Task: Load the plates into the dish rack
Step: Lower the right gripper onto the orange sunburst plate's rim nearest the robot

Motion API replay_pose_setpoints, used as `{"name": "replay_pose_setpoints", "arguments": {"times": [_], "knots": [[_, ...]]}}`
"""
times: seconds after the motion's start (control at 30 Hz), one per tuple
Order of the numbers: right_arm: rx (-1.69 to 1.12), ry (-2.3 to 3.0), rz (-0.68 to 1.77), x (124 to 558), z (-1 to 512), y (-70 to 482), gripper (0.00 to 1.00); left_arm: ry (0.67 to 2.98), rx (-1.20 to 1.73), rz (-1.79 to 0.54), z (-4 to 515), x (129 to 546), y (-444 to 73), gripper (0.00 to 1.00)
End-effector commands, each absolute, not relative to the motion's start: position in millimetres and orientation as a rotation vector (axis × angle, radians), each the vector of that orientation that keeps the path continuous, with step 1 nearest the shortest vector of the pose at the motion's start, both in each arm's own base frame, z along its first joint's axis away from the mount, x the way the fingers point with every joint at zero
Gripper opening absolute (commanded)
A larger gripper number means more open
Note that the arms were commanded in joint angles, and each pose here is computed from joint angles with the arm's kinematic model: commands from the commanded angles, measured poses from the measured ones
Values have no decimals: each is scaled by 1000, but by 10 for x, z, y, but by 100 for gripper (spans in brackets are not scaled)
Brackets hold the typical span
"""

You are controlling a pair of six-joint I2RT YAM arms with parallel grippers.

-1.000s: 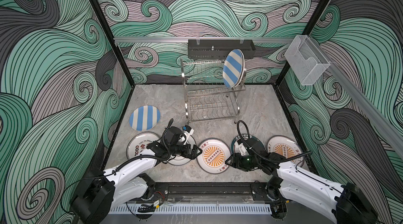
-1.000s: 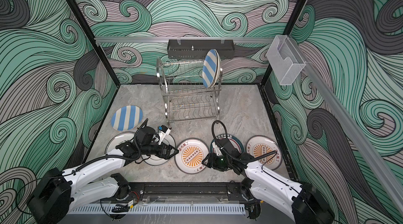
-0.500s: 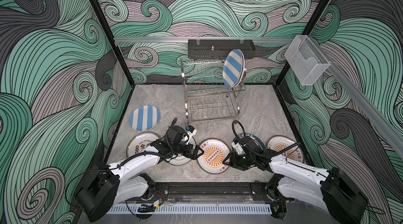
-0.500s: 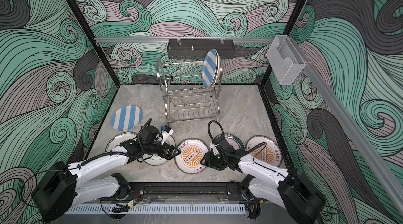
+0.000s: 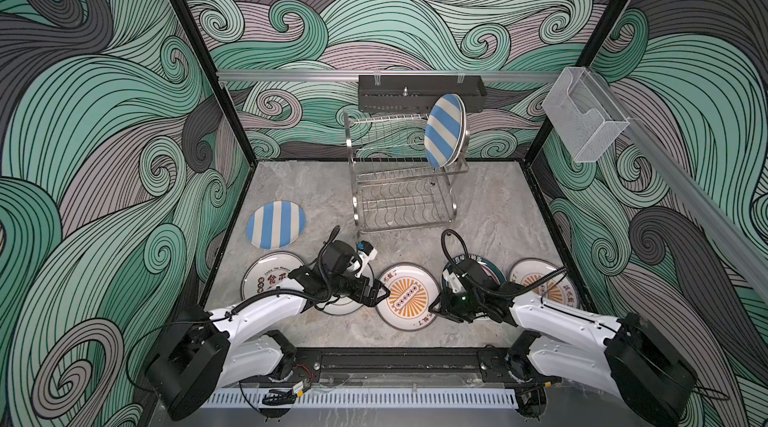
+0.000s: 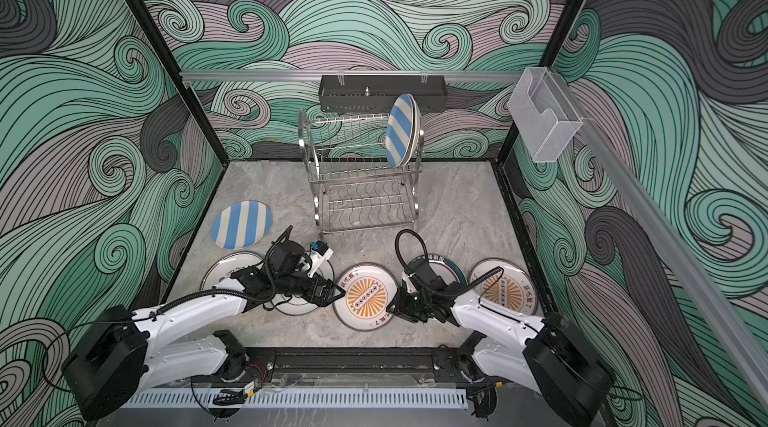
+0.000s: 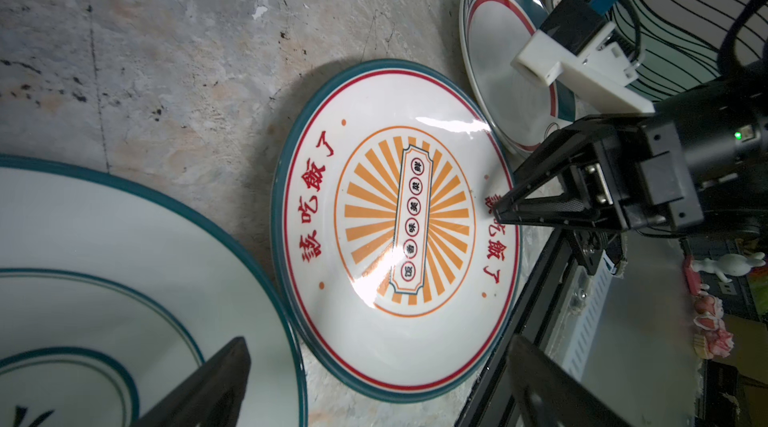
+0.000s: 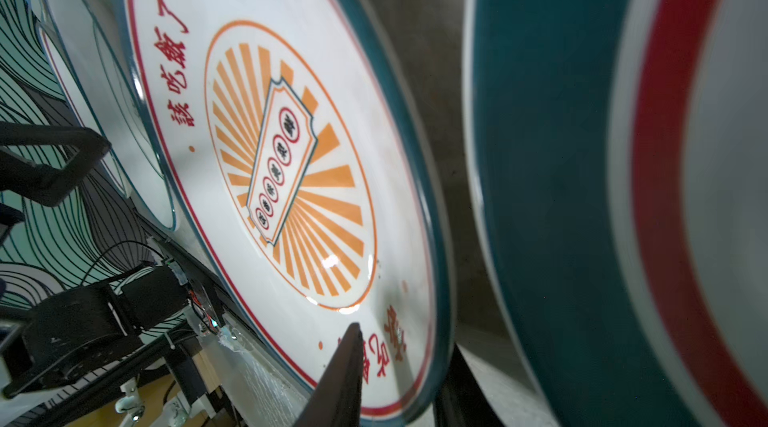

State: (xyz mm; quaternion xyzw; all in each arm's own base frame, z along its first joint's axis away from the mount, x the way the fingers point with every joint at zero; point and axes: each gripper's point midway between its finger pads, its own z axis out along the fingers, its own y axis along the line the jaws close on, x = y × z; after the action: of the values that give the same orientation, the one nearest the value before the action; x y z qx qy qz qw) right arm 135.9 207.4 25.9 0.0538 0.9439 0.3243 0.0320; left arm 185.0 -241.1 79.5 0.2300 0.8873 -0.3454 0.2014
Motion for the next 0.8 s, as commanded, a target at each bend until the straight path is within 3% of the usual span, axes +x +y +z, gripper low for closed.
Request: {"name": "replay_pose_setpoints", "arguments": {"times": [0.0,0.23,0.5,0.67,0.77], "knots": [[237,2834,999,1467,322,2039,24,2419,689,-996,972,1884,-2517,99],[267,2819,1027,1490,307,2037,20,2417,692,-994,975,1881,-2517,99],[266,2806,1059,1531,332,2080,11,2420,687,-980,992,1895,-2511,99],[271,2758,1032,1595,473,2012,0,2472,619,-867,1148,2033,-2435,99],[291,2719,1010,1634,567,1924,0,2445,624,-865,1247,2086,-2469,99]]}}
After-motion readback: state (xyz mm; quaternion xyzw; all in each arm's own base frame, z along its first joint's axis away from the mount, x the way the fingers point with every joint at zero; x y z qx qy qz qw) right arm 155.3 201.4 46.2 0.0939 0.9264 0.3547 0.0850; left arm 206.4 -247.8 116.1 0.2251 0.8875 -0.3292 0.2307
